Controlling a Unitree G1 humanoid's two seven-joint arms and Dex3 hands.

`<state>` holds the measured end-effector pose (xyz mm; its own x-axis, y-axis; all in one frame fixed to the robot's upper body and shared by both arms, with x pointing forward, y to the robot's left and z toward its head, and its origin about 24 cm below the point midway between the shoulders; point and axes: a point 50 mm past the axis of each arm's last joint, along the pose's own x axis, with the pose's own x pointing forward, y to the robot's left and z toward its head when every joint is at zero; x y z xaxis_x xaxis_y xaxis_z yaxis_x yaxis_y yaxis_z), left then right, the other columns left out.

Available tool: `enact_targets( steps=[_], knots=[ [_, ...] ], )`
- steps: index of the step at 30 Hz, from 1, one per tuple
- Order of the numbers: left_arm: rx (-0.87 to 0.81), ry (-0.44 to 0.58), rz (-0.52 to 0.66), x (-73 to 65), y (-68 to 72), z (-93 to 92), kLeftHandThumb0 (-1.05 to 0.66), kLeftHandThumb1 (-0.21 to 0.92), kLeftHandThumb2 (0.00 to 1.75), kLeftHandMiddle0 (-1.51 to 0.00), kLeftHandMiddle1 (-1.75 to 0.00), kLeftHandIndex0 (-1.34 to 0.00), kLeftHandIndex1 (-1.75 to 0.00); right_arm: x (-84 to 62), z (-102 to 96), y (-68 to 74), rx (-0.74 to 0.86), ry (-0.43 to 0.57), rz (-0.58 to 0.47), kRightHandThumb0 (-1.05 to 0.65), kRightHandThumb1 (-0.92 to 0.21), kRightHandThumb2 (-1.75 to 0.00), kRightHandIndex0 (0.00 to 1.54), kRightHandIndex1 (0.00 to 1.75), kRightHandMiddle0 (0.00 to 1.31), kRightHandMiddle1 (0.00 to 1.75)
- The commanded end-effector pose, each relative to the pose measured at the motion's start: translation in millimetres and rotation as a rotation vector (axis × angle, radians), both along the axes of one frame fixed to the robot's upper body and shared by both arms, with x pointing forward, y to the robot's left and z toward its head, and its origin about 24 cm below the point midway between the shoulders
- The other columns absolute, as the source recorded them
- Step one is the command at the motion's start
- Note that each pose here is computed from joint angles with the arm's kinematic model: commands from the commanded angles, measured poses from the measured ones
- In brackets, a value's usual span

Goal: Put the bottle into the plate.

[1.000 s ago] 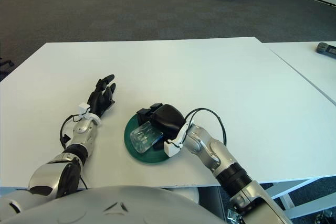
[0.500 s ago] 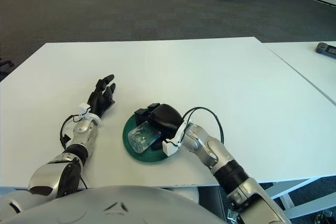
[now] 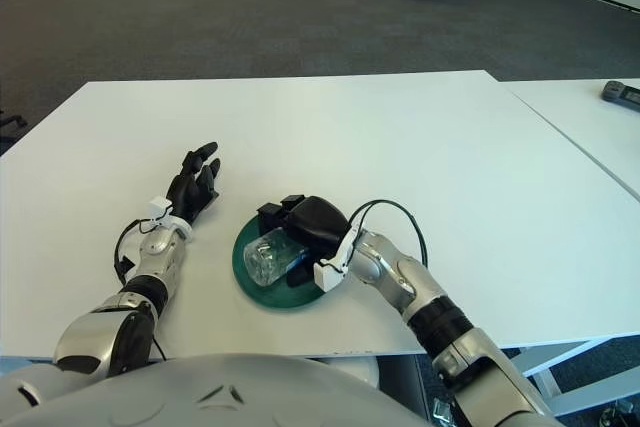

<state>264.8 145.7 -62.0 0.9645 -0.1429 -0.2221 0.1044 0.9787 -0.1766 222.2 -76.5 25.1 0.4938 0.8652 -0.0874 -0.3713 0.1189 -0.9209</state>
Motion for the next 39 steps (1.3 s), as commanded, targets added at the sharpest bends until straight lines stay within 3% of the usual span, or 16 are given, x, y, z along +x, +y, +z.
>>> enact_targets(
  steps=[1,2,5,12,25,39],
  knots=[
    [-0.002,0.115,-0.011,-24.9,-3.0,-22.6,-0.83,0.92,0.95,-0.35,-0.03,0.0,-0.89,4.7,-8.8,-9.8,-0.146,-0.001,0.025,-0.93,-0.89,-0.61,0.11,0.7,0.04,1.03],
    [0.0,0.114,-0.014,-25.1,-2.9,-22.6,-0.83,0.92,0.95,-0.36,-0.04,0.0,-0.93,5.5,-8.6,-10.4,-0.161,-0.002,0.031,-0.97,-0.9,-0.63,0.08,0.47,0.02,0.85],
    [0.002,0.113,-0.019,-25.4,-2.7,-22.6,-0.84,0.92,0.95,-0.38,-0.04,-0.01,-1.0,6.9,-8.5,-11.4,-0.191,0.008,0.043,-1.02,-0.92,-0.66,0.03,0.16,0.01,0.59],
    [0.002,0.117,-0.018,-27.0,-2.4,-23.2,-0.85,0.92,0.92,-0.41,-0.06,-0.05,-1.05,9.6,-6.5,-14.6,-0.231,0.026,0.065,-1.05,-0.92,-0.73,0.0,0.01,0.0,0.25],
    [-0.02,0.136,0.002,-29.8,-1.7,-25.5,-0.82,0.92,0.84,-0.36,-0.03,0.0,-1.02,14.1,-2.4,-19.2,-0.253,0.019,0.111,-1.05,-0.92,-0.77,0.0,0.0,0.0,0.13],
    [-0.014,0.115,-0.025,-31.4,-1.8,-24.3,-0.81,0.92,0.8,-0.35,-0.02,-0.07,-1.06,19.6,-0.7,-23.7,-0.252,0.008,0.096,-1.05,-0.92,-0.73,0.0,0.0,0.0,0.29]
  ],
)
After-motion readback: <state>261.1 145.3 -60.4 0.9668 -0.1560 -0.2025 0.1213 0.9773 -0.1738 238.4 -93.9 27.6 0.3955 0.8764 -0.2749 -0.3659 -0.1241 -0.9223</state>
